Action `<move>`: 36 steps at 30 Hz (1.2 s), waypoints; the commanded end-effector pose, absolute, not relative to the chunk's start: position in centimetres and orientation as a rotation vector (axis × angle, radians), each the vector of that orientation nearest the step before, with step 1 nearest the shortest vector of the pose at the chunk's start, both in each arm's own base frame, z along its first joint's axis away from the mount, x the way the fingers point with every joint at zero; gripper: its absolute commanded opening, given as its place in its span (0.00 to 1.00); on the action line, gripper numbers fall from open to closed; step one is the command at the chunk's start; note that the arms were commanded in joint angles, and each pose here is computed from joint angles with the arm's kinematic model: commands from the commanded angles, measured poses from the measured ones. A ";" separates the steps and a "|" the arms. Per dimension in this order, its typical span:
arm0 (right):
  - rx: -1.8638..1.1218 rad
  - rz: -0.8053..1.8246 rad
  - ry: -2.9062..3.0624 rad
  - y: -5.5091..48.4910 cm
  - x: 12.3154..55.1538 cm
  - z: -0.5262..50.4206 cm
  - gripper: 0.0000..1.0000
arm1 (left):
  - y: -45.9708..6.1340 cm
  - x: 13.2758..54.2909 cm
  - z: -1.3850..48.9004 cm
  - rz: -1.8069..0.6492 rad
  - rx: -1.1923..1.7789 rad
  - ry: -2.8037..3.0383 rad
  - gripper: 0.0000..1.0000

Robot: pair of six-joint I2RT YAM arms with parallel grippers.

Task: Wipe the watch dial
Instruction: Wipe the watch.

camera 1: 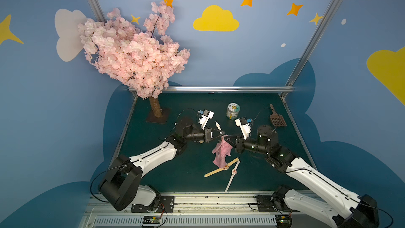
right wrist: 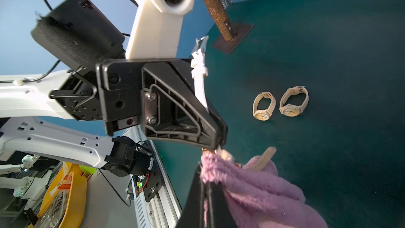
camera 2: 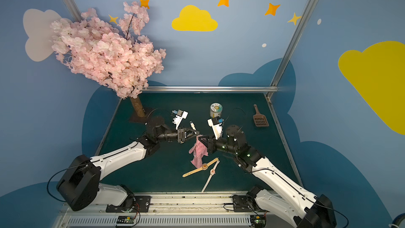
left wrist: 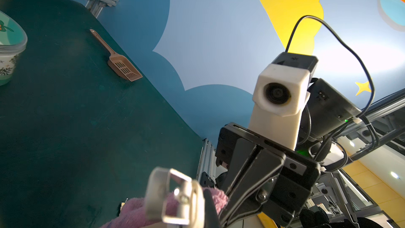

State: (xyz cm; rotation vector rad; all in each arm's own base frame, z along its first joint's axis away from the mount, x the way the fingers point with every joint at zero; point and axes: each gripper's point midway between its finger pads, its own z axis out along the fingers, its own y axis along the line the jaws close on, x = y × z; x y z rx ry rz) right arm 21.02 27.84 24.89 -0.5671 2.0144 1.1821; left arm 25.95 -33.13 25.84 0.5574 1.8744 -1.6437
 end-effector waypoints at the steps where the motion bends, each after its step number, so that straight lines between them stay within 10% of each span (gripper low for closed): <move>1: -0.565 1.144 2.019 28.2 21.6 25.2 0.00 | -33.3 25.3 27.2 -1.662 0.604 1.813 0.03; 36: -0.597 1.283 1.830 28.6 20.1 27.9 0.00 | -33.4 25.4 26.6 -1.678 0.594 1.818 0.03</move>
